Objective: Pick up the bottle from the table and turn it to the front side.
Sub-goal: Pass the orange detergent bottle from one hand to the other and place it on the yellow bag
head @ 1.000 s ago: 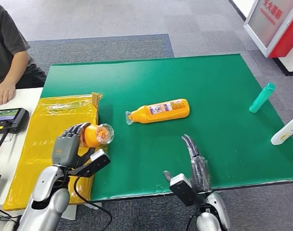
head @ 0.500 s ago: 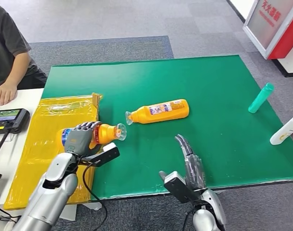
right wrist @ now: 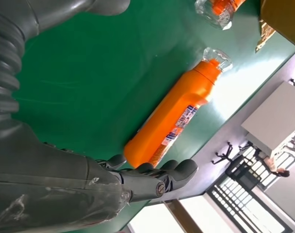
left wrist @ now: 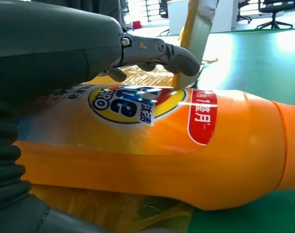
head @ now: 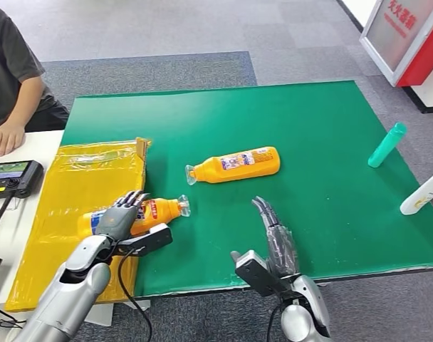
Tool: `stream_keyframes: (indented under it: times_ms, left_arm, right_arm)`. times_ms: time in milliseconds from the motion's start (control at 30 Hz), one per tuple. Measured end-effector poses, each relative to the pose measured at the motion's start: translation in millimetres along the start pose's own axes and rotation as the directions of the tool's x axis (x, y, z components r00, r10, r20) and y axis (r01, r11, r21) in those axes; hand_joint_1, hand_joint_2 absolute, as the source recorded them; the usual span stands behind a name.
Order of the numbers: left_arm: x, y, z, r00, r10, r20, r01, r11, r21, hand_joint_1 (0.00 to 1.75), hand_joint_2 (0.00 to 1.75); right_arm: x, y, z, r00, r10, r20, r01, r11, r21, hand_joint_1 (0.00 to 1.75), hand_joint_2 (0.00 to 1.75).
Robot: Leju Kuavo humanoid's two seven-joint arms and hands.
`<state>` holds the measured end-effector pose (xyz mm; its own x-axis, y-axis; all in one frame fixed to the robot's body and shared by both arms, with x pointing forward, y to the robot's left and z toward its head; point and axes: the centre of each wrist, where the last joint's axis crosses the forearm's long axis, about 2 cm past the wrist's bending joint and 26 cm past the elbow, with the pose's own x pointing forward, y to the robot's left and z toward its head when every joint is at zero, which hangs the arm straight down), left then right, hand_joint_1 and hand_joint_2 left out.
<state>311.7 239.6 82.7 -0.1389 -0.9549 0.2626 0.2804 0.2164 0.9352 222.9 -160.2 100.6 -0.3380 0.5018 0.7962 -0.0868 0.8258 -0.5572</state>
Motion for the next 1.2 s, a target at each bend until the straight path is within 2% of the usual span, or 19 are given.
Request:
stream_keyframes:
  times_ms: [133,300,400,467,500,533,567,633,667,700,767,967,1067,1200]
  left_arm:
    - [0.0,-1.7,8.9,0.995,0.088,0.054,-0.093,0.992,0.089,0.0,0.0]
    - [7.9,7.0,24.0,0.976,0.166,0.142,-0.195,0.955,0.224,0.0,0.0]
    - [11.6,12.0,34.8,0.94,0.237,0.245,-0.309,0.897,0.317,0.0,0.0]
    - [14.3,16.2,44.5,0.87,0.326,0.371,-0.458,0.812,0.36,0.0,0.0]
    - [15.4,18.0,49.4,0.808,0.385,0.447,-0.554,0.756,0.35,0.0,0.0]
    - [16.5,19.0,54.0,0.718,0.456,0.525,-0.659,0.688,0.304,0.0,0.0]
    - [17.5,18.6,58.4,0.598,0.535,0.597,-0.764,0.606,0.221,0.0,0.0]
    - [19.3,14.3,67.3,0.305,0.658,0.688,-0.91,0.415,0.006,0.0,0.87]
    - [19.3,11.0,71.7,0.181,0.684,0.707,-0.94,0.332,-0.081,0.0,1.31]
    - [18.7,7.2,75.7,0.096,0.694,0.714,-0.953,0.271,-0.136,0.0,1.75]
    - [16.8,-0.8,82.9,0.003,0.701,0.713,-0.962,0.195,-0.188,0.0,1.75]
    - [21.3,-32.5,97.9,-0.183,0.742,0.645,-0.96,0.008,-0.28,0.0,1.75]
    - [27.6,-49.5,102.3,-0.214,0.758,0.616,-0.96,-0.046,-0.277,0.0,1.75]
    - [37.5,-65.7,104.8,-0.229,0.777,0.587,-0.96,-0.082,-0.267,0.0,1.75]
  right_arm:
    - [-0.8,1.0,1.8,1.0,-0.003,-0.006,0.003,1.0,0.002,0.0,1.75]
    - [-1.7,2.3,5.1,1.0,-0.005,-0.014,0.005,1.0,0.003,0.0,1.75]
    - [-2.0,3.0,6.8,1.0,-0.009,-0.016,0.009,1.0,0.003,0.0,1.75]
    - [-2.1,3.4,7.6,1.0,-0.017,-0.013,0.017,1.0,0.002,0.0,1.75]
    - [-2.1,3.5,7.7,1.0,-0.023,-0.009,0.023,1.0,-0.001,0.0,1.75]
    - [-2.1,3.7,7.8,1.0,-0.031,-0.003,0.031,1.0,-0.004,0.0,1.75]
    - [-2.2,4.0,7.9,0.999,-0.04,0.003,0.04,0.999,-0.009,0.0,1.75]
    - [-2.6,4.8,9.0,0.998,-0.06,0.021,0.061,0.998,-0.025,0.0,1.75]
    - [-3.1,5.2,10.0,0.997,-0.07,0.03,0.071,0.997,-0.036,0.0,1.75]
    - [-3.7,5.4,11.4,0.996,-0.08,0.038,0.082,0.996,-0.046,0.0,1.75]
    - [-5.2,6.1,15.3,0.993,-0.106,0.052,0.109,0.992,-0.064,0.0,1.75]
    - [-7.0,10.0,35.6,0.957,-0.275,0.097,0.285,0.952,-0.111,0.0,1.75]
    - [-8.7,11.4,46.0,0.937,-0.333,0.104,0.344,0.931,-0.122,0.0,1.75]
    - [-10.9,10.8,57.4,0.931,-0.345,0.117,0.358,0.926,-0.119,0.0,1.75]
